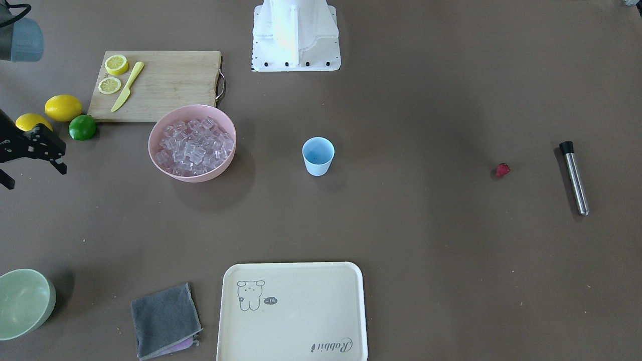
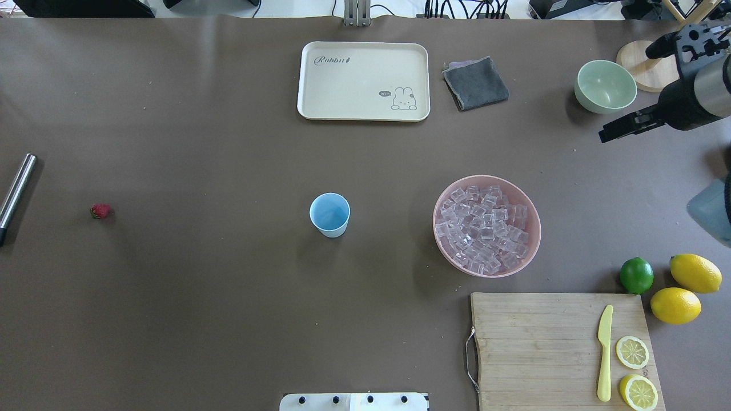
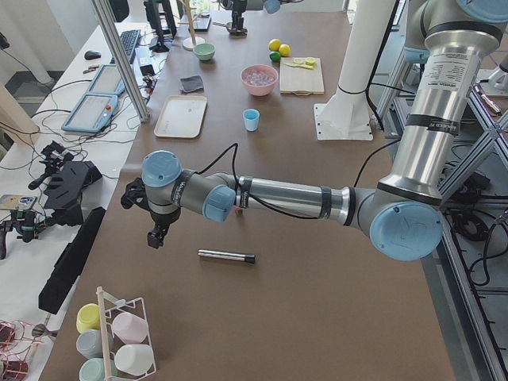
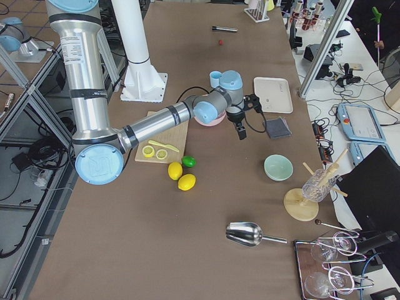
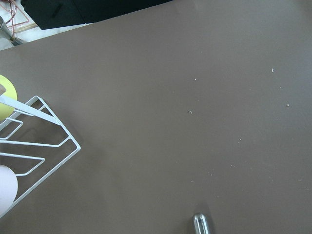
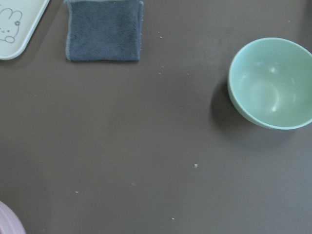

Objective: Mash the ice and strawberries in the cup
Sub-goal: 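Move the right gripper over the pink bowl of ice cubes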

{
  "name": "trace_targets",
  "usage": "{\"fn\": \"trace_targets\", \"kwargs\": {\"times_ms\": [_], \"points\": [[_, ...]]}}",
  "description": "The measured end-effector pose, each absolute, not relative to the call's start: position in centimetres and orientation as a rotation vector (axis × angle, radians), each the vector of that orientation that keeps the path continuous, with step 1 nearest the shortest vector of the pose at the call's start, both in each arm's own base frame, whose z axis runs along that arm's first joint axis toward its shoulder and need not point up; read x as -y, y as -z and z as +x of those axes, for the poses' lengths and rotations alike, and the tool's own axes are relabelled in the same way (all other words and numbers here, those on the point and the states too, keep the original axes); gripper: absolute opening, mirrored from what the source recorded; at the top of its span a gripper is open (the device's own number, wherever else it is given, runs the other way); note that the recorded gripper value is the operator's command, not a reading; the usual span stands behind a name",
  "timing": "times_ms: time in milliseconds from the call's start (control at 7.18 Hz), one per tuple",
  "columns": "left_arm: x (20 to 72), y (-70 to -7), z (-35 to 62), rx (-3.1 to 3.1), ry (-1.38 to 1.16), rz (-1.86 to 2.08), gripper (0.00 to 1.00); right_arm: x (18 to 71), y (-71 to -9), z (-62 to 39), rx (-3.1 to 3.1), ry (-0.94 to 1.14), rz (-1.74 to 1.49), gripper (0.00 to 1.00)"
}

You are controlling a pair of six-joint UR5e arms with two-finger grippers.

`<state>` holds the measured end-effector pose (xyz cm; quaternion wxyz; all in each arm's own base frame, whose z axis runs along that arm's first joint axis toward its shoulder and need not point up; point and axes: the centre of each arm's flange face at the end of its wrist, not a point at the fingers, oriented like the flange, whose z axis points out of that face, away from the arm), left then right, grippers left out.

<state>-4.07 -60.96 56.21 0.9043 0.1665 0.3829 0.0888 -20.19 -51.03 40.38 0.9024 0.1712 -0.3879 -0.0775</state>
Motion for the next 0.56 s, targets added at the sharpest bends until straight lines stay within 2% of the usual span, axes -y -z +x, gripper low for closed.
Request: {"fn": "trace_targets", "kwargs": {"times_ms": [418, 557], "points": [[61.0, -56.1, -4.1, -0.791, -0.185, 0.347, 0.99, 49.2, -30.2, -31.5, 0.776, 0.028, 0.28, 0.99], [61.0, -56.1, -4.1, -0.791, -0.185, 0.348, 0.99, 47.4, -28.9, -34.5, 0.756, -0.001, 0.256, 0.99]]}}
